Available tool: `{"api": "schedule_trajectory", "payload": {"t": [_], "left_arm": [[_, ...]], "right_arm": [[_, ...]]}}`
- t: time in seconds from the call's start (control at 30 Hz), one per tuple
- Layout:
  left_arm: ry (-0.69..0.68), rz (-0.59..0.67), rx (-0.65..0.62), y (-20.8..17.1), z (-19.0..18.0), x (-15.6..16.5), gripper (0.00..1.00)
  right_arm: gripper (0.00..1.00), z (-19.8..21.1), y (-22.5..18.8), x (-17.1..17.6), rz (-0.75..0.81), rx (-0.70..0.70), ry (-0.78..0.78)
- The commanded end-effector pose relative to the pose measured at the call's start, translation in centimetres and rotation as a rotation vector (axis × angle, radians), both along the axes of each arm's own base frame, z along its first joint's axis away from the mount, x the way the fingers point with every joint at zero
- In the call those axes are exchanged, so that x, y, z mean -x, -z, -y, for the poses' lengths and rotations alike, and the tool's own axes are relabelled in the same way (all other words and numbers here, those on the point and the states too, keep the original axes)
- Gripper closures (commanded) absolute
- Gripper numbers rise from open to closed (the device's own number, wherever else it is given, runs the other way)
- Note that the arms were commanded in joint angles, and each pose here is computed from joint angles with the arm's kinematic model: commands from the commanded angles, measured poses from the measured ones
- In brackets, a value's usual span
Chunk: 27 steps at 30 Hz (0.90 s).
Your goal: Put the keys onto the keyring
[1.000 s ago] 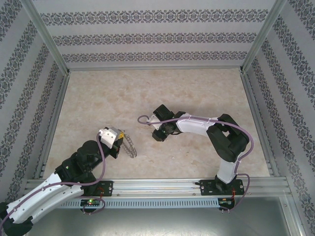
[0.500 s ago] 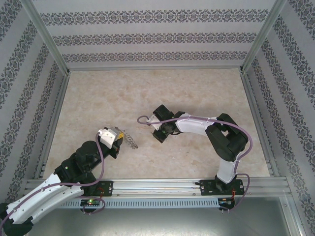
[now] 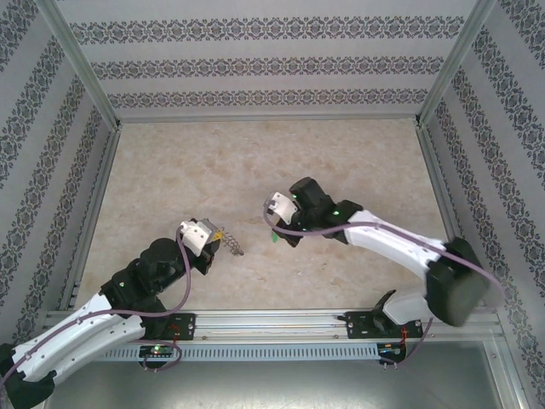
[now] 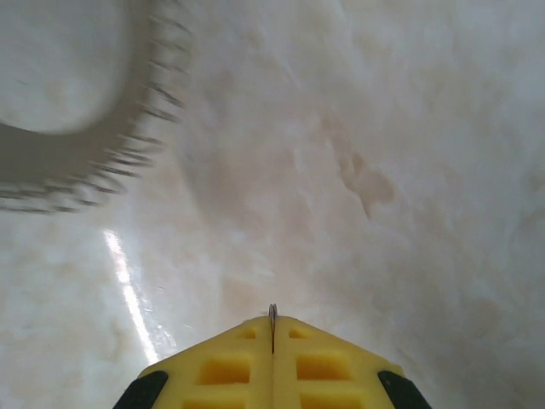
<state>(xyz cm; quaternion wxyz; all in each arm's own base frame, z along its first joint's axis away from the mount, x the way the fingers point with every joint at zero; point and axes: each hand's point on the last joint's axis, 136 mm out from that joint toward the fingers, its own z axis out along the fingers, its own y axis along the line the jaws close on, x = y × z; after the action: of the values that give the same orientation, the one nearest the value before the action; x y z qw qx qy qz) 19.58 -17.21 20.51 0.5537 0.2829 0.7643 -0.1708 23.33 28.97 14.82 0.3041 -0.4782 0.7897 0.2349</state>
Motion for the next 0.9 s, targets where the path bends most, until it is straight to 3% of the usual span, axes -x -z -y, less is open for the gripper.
{"api": "schedule_trajectory", "payload": {"t": [0.0, 0.3, 0.53, 0.87], "left_arm": [[0.134, 0.105, 0.089, -4.8, 2.8, 0.5, 1.00], [0.466, 0.140, 0.084, -6.1, 8.4, 2.6, 1.00], [0.576, 0.126, 0.081, -5.7, 10.7, 2.9, 1.00], [0.608, 0.117, 0.070, -5.2, 11.3, 3.0, 1.00]], "right_arm": [[1.00, -0.8, -4.1, 2.8, 0.079, -0.149, -0.138], [1.00, -0.6, -10.8, 8.6, 0.225, -0.429, -0.372], [1.00, -0.6, -10.8, 9.0, 0.235, -0.437, -0.389], [1.00, -0.6, -9.9, 8.3, 0.261, -0.409, -0.355]]}}
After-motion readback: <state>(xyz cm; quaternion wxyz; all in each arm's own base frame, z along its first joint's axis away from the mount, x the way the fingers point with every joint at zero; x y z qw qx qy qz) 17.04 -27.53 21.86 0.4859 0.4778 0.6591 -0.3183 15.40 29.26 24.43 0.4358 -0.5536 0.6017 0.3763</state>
